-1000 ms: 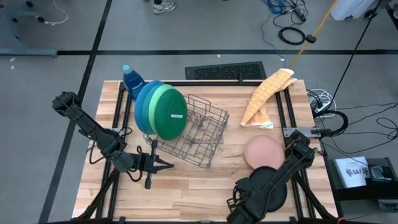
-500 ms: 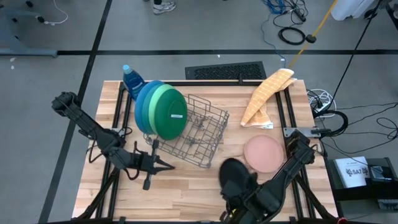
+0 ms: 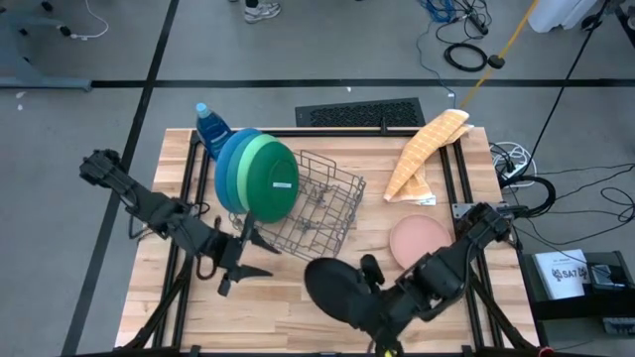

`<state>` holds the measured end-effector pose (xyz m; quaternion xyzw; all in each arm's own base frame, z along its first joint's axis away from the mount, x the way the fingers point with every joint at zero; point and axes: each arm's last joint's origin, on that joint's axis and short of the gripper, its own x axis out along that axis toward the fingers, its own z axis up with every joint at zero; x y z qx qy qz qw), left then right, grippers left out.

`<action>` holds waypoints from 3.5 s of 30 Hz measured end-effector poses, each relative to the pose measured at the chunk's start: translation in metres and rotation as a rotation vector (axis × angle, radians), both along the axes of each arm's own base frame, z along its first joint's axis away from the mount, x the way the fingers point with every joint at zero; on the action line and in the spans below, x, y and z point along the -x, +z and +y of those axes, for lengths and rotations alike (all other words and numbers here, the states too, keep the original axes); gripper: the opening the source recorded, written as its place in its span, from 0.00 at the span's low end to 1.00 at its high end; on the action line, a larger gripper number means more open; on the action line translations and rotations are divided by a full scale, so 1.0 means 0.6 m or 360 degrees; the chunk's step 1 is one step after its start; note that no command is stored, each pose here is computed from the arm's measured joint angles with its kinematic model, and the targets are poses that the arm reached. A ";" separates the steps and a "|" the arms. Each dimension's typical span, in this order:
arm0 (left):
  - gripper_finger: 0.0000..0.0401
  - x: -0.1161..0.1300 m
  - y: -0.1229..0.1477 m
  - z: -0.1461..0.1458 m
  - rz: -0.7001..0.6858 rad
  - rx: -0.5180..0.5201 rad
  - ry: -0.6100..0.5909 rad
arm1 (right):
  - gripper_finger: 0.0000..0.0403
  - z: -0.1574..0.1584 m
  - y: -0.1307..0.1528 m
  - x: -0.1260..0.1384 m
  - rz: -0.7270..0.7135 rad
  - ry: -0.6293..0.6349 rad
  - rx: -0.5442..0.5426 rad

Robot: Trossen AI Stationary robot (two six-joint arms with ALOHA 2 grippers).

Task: Sort dishes
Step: Put the black plate into the dishwasher rack

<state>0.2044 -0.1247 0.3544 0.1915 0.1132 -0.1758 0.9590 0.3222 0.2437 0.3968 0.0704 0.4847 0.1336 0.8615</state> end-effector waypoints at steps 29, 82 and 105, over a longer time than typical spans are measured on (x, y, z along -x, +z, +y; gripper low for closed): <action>0.56 -0.098 -0.005 -0.013 0.0497 0.0083 -0.0239 | 0.00 -0.092 0.005 -0.054 -0.0100 0.0502 0.0075; 0.03 -0.103 0.000 0.184 0.0418 0.1135 0.1133 | 0.53 -0.088 0.115 0.131 -0.0707 -0.0449 0.1183; 0.03 -0.110 -0.088 0.235 0.0475 0.1427 0.1387 | 0.53 0.060 0.026 0.132 -0.0988 -0.0449 0.1558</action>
